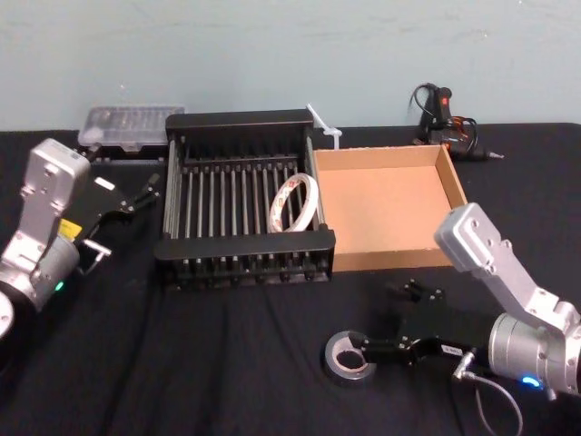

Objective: Pick up the white tape and place it into the black box , Pick up the silver tape and place it into the brown box.

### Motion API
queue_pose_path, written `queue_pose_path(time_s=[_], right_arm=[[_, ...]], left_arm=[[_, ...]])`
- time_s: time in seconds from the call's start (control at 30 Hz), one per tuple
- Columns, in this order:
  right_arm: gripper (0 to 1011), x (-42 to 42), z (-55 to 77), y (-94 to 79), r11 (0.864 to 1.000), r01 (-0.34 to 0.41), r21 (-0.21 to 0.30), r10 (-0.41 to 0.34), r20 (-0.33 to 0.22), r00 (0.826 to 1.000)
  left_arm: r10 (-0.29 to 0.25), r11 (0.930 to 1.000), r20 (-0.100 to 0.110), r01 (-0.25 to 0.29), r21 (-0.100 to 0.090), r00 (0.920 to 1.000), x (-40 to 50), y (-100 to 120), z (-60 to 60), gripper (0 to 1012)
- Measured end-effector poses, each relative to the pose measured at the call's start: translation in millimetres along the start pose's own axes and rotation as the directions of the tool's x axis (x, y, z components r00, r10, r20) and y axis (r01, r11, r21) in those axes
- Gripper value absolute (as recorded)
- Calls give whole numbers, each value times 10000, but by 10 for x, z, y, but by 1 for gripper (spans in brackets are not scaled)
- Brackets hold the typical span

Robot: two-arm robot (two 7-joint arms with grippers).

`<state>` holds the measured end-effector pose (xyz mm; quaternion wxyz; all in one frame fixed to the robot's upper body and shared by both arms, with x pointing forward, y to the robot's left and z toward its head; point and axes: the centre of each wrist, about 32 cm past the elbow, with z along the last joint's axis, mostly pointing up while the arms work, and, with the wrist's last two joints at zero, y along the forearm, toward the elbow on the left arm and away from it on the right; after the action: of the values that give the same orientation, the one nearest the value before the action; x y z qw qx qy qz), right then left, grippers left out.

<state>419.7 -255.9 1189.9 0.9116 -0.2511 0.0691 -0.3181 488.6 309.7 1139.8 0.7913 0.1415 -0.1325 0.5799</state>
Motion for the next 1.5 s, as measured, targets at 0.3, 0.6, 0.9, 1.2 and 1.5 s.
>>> queue_pose_path(time_s=[0.3,0.6,0.9,1.2,1.5], right_arm=[[1002,-8,-41,67,9993,-124,-355,120,-109,9999],[1002,-2,-71,128,9980,-161,-611,152,-150,9998],[1002,-1,-102,175,9966,-214,-797,198,-206,9996],[1002,7,-115,211,9960,-241,-865,220,-253,9994],[1002,9,-118,218,9959,-208,-875,184,-274,9995]], left_arm=[[0,10000,0,0,1,10000,0,0,0,1001],[0,10000,1,0,1,10000,0,0,0,1001],[-1,10000,0,1,1,10000,0,0,0,1001],[-1,10000,0,1,0,10000,0,0,0,1001],[0,10000,0,0,1,10000,0,0,0,1001]])
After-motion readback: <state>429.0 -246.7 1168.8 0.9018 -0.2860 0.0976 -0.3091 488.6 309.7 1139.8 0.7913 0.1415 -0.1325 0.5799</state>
